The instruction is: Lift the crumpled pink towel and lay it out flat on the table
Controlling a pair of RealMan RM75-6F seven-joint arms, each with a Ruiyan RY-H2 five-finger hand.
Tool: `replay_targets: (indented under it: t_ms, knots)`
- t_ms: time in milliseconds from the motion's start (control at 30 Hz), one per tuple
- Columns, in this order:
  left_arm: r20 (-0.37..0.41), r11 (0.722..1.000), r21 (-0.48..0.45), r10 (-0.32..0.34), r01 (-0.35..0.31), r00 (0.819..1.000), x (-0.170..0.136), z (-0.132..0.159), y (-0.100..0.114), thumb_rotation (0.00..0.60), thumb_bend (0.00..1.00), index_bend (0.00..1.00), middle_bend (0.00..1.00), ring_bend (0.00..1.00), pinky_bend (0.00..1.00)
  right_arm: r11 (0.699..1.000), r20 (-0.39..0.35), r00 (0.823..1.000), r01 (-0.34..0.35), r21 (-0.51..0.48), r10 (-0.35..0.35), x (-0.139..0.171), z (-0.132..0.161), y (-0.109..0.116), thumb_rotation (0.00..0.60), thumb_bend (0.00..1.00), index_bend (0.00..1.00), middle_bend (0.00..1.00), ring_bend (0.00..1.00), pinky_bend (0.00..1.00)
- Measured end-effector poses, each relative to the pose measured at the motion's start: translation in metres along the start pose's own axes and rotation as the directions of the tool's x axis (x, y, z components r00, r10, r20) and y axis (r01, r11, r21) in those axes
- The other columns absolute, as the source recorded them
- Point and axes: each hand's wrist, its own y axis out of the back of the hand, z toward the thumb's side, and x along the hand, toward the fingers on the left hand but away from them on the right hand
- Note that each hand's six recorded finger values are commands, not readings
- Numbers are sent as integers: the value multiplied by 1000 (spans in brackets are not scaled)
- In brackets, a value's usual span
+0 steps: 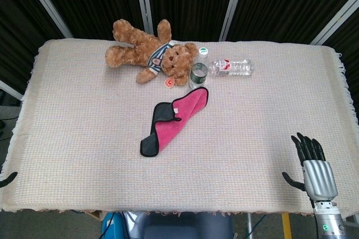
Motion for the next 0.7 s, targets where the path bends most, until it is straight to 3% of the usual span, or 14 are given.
replay_targets:
  t_ms: [700]
  knots:
    - [12,1000,0,-10,10,1000,0,4,-3,600,34,19,0,0,0,1000,-8,1000,8,-7,-8,2,1,3,600,207,0,0,0,0]
